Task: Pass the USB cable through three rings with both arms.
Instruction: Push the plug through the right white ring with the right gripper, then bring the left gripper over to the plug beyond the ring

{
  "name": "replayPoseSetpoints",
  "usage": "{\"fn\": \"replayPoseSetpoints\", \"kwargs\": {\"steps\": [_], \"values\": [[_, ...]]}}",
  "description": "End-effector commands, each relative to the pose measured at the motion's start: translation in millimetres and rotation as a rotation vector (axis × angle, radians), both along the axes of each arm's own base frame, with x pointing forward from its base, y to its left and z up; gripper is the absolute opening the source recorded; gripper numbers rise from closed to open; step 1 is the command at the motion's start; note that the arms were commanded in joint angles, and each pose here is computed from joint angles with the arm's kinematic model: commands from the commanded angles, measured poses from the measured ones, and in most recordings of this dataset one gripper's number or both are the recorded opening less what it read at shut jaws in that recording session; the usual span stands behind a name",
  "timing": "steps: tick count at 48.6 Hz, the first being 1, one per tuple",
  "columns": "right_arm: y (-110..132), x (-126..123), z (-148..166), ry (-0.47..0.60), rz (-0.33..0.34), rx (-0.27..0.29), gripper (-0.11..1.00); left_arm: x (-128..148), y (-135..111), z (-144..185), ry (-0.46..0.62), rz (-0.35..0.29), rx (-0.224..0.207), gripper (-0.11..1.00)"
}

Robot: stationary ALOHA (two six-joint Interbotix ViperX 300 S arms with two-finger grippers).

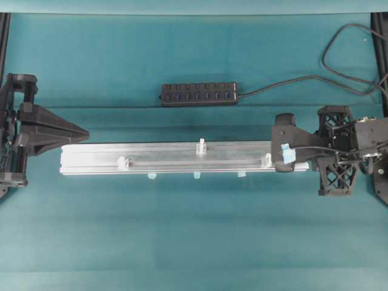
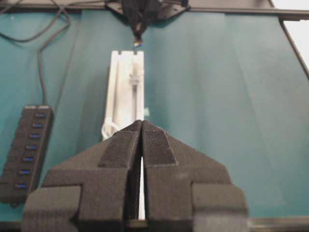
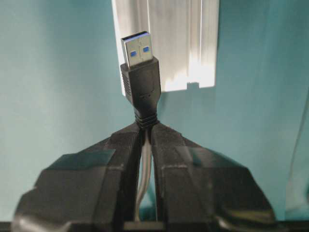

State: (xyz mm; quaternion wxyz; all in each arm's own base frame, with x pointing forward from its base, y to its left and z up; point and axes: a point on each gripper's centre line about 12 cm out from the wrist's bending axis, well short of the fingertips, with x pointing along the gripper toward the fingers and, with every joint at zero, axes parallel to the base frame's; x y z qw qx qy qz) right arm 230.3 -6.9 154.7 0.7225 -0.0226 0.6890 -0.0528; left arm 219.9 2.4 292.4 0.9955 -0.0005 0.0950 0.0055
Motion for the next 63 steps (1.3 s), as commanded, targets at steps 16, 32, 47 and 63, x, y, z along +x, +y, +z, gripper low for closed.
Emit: {"fn": "replayPoseSetpoints", "kwargs": {"steps": [16,32,47,63], "values": [[-5.8,10.0,-8.5,-0.049,-0.022,0.005,-0.05,3.8,0.4,15.6,-0.041,0.001,0.002,0.02],[-5.2,31.5,-14.6,-0.086,-0.013,0.010,-0.05,4.9,0.0,14.2,-0.035,0.000,0.002,0.02],[-4.1,44.9,-15.0,-0.140,-0.008,0.016,-0.05,5.8,1.1,13.8,-0.032,0.004,0.002,0.02],[-2.3,51.9,-13.8,-0.207,-0.007,0.029,-0.05,20.3,3.4,12.0,-0.043,0.013,0.001,0.02]]}}
